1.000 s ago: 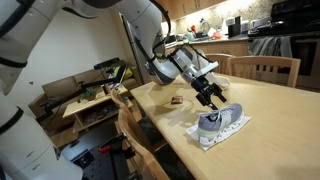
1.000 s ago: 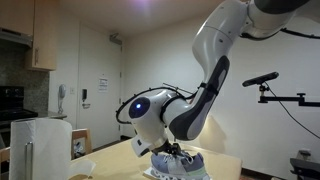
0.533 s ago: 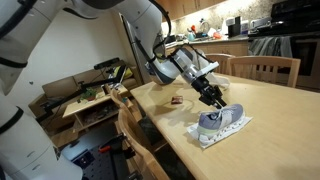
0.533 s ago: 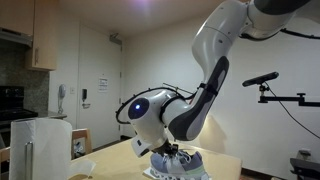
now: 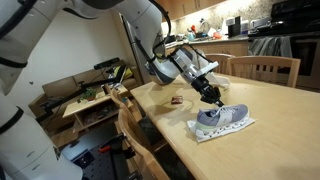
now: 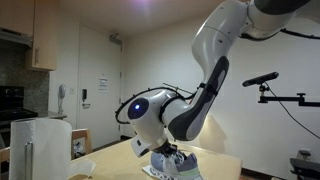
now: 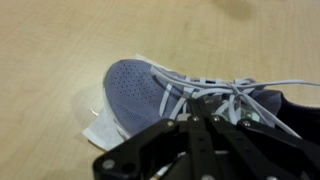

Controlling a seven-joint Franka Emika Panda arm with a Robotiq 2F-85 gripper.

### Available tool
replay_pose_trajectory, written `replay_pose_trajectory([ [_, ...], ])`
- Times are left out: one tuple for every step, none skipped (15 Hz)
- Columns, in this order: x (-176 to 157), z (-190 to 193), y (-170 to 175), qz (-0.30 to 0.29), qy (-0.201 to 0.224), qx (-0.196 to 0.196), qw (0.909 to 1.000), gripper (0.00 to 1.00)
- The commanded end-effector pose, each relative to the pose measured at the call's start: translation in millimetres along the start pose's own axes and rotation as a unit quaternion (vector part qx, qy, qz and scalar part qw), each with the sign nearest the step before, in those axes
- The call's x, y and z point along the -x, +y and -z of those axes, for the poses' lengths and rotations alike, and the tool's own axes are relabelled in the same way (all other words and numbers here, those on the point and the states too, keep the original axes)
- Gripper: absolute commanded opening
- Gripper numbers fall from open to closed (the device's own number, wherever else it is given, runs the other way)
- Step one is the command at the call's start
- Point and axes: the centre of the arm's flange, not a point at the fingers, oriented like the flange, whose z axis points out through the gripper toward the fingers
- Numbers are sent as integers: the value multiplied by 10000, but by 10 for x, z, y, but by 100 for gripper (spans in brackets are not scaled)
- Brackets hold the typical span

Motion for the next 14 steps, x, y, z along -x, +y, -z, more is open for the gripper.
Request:
replay_pose_trajectory([
  [-22, 191, 24, 47, -260, 106, 9996, 0],
  [-59, 268, 10, 77, -353, 158, 9992, 0],
  [-104, 344, -2, 125, -448, 229, 9987, 0],
  [-155, 424, -12, 179, -548, 303, 9979, 0],
  [-209, 501, -19, 220, -642, 376, 9970, 0],
  [-257, 564, -16, 251, -739, 429, 9960, 0],
  [-311, 617, -12, 272, -818, 476, 9951, 0],
  [-352, 655, -9, 314, -873, 506, 9944, 0],
  [-385, 681, -4, 319, -925, 520, 9938, 0],
  [-407, 694, 3, 335, -974, 509, 9934, 0],
  [-412, 689, 10, 344, -1004, 474, 9932, 0],
  [-412, 681, 15, 344, -1007, 443, 9933, 0],
  [-394, 650, 24, 326, -1007, 398, 9936, 0],
  [-373, 624, 28, 307, -1002, 365, 9938, 0],
])
